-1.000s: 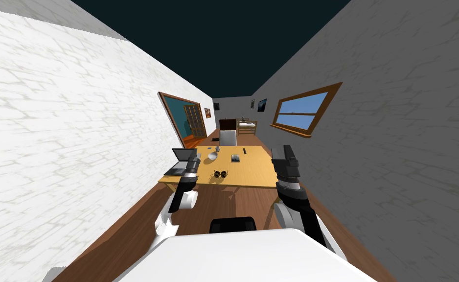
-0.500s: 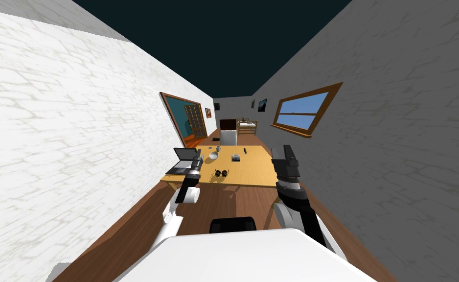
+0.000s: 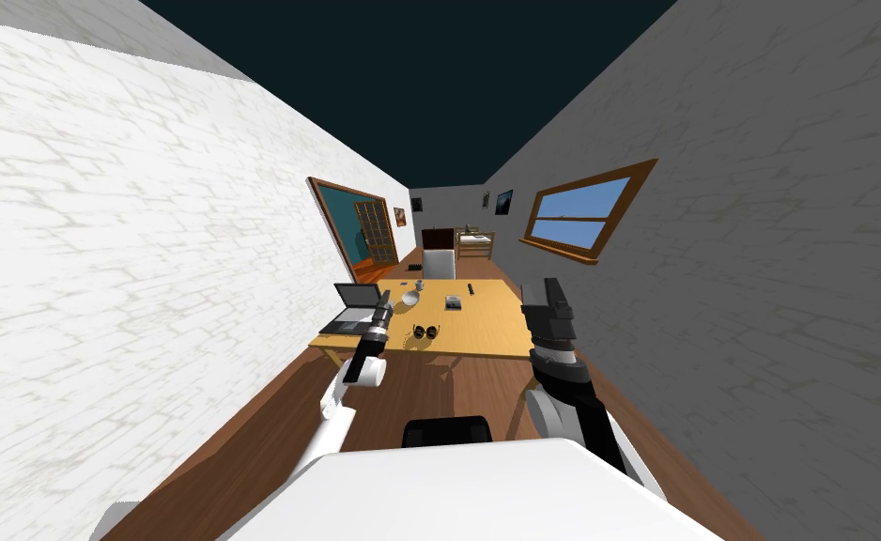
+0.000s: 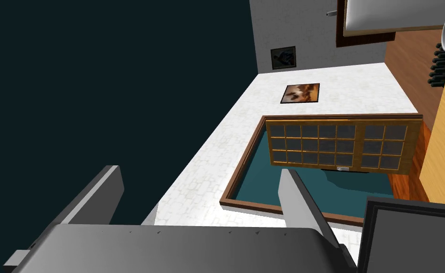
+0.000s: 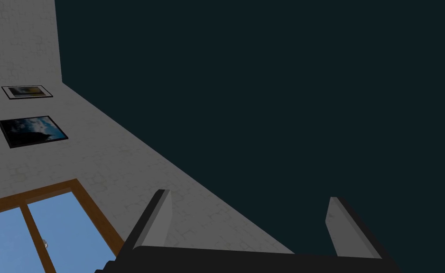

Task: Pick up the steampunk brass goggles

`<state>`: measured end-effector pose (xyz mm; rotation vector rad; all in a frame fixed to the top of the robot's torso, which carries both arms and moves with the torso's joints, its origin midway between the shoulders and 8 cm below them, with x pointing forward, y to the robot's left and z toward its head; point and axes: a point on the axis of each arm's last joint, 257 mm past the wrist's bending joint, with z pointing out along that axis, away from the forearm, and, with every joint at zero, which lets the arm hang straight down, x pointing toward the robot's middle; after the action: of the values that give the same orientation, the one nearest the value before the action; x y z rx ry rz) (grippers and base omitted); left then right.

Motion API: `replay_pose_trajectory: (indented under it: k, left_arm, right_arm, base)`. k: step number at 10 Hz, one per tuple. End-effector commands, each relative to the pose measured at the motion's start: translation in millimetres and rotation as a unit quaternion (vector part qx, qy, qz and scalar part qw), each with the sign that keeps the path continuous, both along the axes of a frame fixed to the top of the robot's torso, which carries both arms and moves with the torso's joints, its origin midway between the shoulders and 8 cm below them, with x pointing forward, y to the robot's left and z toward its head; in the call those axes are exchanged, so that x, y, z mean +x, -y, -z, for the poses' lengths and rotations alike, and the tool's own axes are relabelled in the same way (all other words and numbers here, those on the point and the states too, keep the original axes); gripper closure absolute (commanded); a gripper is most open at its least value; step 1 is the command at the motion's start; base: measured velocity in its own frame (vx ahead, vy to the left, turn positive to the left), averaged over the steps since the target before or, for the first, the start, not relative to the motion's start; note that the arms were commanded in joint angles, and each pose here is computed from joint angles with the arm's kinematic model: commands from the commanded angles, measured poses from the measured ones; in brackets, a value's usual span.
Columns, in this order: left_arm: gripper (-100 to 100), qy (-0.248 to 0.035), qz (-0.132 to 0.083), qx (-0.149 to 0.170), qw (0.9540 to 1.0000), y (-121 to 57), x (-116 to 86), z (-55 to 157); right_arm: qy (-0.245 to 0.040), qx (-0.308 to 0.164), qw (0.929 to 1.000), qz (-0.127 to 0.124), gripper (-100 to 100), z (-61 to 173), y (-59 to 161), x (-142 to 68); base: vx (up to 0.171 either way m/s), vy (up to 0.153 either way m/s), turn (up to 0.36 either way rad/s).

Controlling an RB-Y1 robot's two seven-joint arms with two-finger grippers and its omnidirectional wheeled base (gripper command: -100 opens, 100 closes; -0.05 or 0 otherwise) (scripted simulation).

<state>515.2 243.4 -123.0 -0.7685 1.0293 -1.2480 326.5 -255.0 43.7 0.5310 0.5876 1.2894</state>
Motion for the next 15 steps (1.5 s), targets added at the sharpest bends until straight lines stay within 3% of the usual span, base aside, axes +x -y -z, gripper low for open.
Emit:
replay_pose_trajectory:
  k: [1,5,7,10,12,15]
  left_arm:
    - [-100,-0.019,0.003,-0.005,0.9998,2.3,12.7,12.0]
    - [-100,-0.075,0.007,-0.015,0.9971,5.5,37.0,52.9]
    - [-100,-0.088,0.004,-0.014,0.996,3.0,37.3,67.0]
    - [-100,-0.133,0.01,-0.024,0.9908,10.3,55.9,96.3]
    - [-100,-0.147,0.007,-0.023,0.9888,7.6,54.9,111.3]
    - [-100,-0.189,0.013,-0.032,0.9814,17.5,68.7,137.9]
  right_arm:
    - [0.0,0.0,1.0,0.0,0,0.0,0.0,0.0]
    - [0.0,0.0,1.0,0.0,0,0.0,0.0,0.0]
    - [0.0,0.0,1.0,0.0,0,0.0,0.0,0.0]
    - [0.0,0.0,1.0,0.0,0,0.0,0.0,0.0]
    - [0.0,0.0,1.0,0.0,0,0.0,0.0,0.0]
    - [0.0,0.0,1.0,0.0,0,0.0,0.0,0.0]
  base:
    - [-0.005,0.011,0.008]
    - [-0.006,0.011,0.001]
    - [-0.001,0.004,-0.001]
    - [0.003,0.007,-0.002]
    - [0.002,0.004,-0.002]
    - [0.002,0.002,-0.003]
